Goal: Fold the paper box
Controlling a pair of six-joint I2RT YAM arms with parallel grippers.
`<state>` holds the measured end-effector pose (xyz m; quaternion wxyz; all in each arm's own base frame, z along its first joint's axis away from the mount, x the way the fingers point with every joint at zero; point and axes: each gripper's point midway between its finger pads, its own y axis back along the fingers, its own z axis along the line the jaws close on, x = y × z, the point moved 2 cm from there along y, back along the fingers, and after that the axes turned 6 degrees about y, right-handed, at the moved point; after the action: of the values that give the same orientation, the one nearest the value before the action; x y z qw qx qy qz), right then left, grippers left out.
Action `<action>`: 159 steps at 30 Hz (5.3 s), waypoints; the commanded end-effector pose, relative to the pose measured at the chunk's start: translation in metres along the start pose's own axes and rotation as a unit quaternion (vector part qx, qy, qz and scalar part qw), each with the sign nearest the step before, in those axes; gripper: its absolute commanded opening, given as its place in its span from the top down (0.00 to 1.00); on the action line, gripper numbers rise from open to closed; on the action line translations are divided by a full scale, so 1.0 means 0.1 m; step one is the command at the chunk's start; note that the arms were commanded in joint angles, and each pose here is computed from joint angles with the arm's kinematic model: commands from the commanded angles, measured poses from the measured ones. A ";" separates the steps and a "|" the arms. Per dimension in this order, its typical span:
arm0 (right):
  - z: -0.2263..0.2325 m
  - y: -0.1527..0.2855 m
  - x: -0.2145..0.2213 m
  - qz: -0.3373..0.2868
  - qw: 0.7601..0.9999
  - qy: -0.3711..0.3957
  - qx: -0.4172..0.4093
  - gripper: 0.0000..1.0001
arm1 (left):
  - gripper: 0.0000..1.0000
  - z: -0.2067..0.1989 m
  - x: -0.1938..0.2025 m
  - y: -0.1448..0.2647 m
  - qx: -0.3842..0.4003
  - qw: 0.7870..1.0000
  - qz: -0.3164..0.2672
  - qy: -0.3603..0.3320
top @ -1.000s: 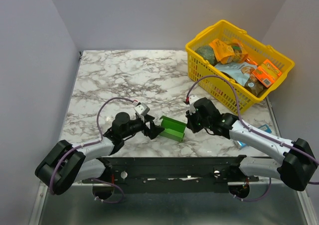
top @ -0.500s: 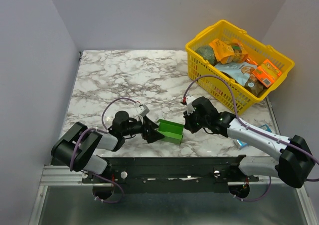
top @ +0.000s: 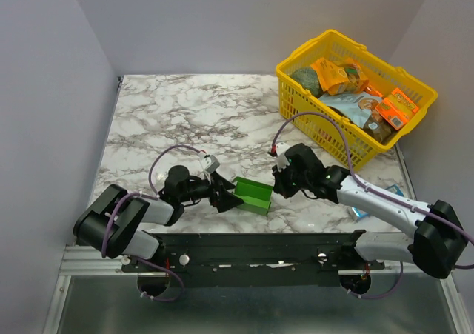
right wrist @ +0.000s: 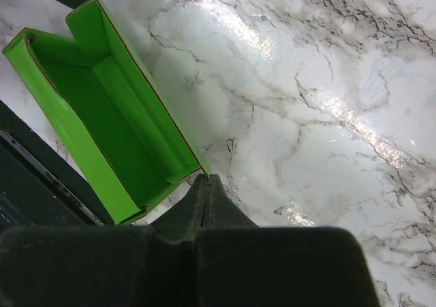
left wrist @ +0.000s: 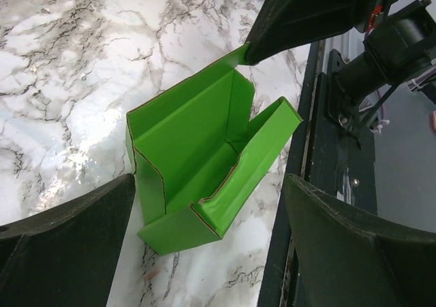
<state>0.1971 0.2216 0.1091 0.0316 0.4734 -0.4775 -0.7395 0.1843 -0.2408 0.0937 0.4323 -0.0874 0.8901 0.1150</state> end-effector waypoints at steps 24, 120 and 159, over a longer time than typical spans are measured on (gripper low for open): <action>0.12 0.04 -0.17 -0.008 0.998 -0.004 -0.060 0.99 | 0.27 0.01 0.16 -0.20 -0.044 0.995 0.052 -0.073; -0.13 -0.29 -0.94 -0.076 0.974 0.201 -0.070 0.76 | 0.37 0.18 -1.58 -0.08 -0.205 0.965 0.027 -0.161; -0.07 -0.32 -0.89 -0.066 0.974 0.197 -0.093 0.77 | 0.84 0.19 -1.49 -0.20 -0.197 0.968 0.048 -0.148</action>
<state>0.2684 0.2776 0.1448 0.1128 0.6404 -0.3658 -0.6659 0.2939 -0.2416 0.1841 0.5139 -0.1056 0.7839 0.3320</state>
